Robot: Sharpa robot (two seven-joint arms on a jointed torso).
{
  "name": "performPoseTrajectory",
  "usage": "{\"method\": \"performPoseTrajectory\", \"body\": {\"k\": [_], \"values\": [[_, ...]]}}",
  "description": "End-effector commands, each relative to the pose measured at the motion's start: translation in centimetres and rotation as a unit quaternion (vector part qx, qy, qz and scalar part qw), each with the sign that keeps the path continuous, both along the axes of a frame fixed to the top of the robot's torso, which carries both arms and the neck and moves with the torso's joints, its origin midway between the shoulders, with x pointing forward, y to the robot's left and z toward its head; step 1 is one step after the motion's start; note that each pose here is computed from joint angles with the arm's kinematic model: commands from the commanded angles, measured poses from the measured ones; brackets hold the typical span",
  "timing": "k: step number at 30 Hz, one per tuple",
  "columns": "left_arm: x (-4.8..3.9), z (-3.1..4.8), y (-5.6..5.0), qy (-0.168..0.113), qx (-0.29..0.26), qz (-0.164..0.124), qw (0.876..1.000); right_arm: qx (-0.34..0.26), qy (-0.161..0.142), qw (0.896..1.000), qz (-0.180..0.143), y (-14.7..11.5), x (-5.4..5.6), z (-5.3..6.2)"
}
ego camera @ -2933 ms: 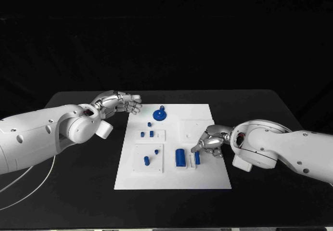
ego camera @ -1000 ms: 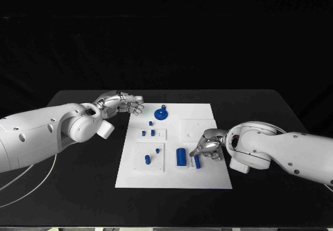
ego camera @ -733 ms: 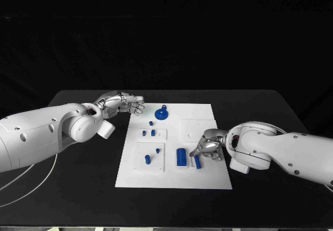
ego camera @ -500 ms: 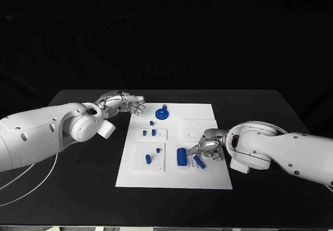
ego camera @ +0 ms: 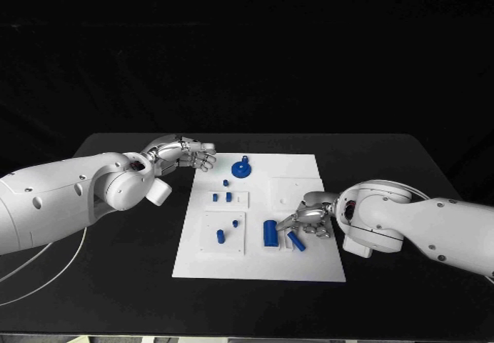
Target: Assemble the parts on the task board
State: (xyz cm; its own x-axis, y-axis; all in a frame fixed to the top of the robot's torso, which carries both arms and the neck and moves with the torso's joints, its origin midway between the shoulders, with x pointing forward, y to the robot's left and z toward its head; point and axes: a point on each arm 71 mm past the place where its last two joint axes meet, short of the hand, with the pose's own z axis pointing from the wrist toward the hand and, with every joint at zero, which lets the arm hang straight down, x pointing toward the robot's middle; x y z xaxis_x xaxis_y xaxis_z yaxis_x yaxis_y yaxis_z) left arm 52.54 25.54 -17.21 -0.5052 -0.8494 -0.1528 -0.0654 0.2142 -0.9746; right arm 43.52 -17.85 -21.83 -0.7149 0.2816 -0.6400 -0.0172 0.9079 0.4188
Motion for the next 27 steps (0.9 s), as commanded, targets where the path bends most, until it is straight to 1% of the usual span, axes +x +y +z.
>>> {"method": "performPoseTrajectory", "body": {"k": [1,4,13,27], "values": [[-0.07,0.08,-0.18,0.0,-0.001,-0.008,1.0,-0.013,0.001,1.0,0.012,-0.29,-0.09,-0.31],[-0.07,0.08,-0.17,0.0,-0.001,-0.009,1.0,-0.018,-0.009,1.0,0.019,-0.48,-0.03,-0.23],[-0.07,0.07,-0.17,0.0,0.0,-0.009,1.0,-0.024,-0.016,0.999,0.036,-1.12,-0.18,-0.15],[-0.05,0.04,-0.22,0.001,0.001,-0.01,1.0,-0.035,0.007,0.997,0.072,-1.05,-0.96,-0.53]]}}
